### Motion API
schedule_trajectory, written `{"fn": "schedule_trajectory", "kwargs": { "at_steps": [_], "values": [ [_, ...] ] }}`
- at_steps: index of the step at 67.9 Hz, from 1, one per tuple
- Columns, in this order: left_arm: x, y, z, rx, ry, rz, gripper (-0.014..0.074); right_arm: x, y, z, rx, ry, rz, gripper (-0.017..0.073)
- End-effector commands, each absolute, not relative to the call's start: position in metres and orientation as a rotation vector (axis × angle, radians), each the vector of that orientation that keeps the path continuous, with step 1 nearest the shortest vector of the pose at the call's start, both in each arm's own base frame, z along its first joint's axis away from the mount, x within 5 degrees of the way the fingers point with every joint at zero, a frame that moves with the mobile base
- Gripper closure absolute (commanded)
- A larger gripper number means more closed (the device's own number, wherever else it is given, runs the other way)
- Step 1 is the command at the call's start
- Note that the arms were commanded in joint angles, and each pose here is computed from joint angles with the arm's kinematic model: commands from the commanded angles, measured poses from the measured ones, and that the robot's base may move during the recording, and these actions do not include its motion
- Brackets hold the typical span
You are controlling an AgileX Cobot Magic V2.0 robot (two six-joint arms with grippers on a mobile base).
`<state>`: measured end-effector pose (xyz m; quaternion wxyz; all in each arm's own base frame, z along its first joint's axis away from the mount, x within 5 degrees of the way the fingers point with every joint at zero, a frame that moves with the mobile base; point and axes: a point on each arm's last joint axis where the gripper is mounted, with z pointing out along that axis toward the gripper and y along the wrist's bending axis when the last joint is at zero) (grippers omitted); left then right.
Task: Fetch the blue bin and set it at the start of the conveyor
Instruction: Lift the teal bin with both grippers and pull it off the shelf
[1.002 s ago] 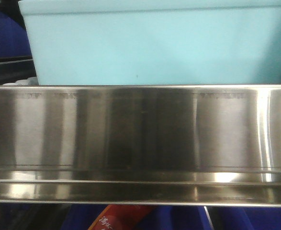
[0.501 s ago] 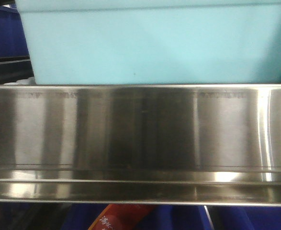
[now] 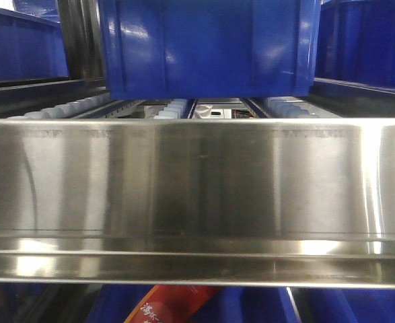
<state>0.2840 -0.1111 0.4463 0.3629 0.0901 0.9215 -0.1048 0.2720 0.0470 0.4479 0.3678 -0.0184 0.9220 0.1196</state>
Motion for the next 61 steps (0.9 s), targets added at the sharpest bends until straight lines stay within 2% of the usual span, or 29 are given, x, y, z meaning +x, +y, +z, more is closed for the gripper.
{"fn": "schedule_trajectory", "kwargs": {
  "at_steps": [1, 35, 61],
  "values": [
    [0.273, -0.106, 0.457, 0.253, 2.347, -0.249, 0.0705, 0.262, 0.041, 0.465, -0.066, 2.288, 0.256, 0.0712],
    [0.273, -0.106, 0.459, 0.251, 2.333, -0.252, 0.0705, 0.260, 0.041, 0.474, -0.067, 2.256, 0.261, 0.0712],
    [0.283, -0.110, 0.473, 0.232, 2.137, -0.300, 0.0705, 0.262, 0.041, 0.477, -0.064, 2.225, 0.262, 0.0712]
  ]
}}
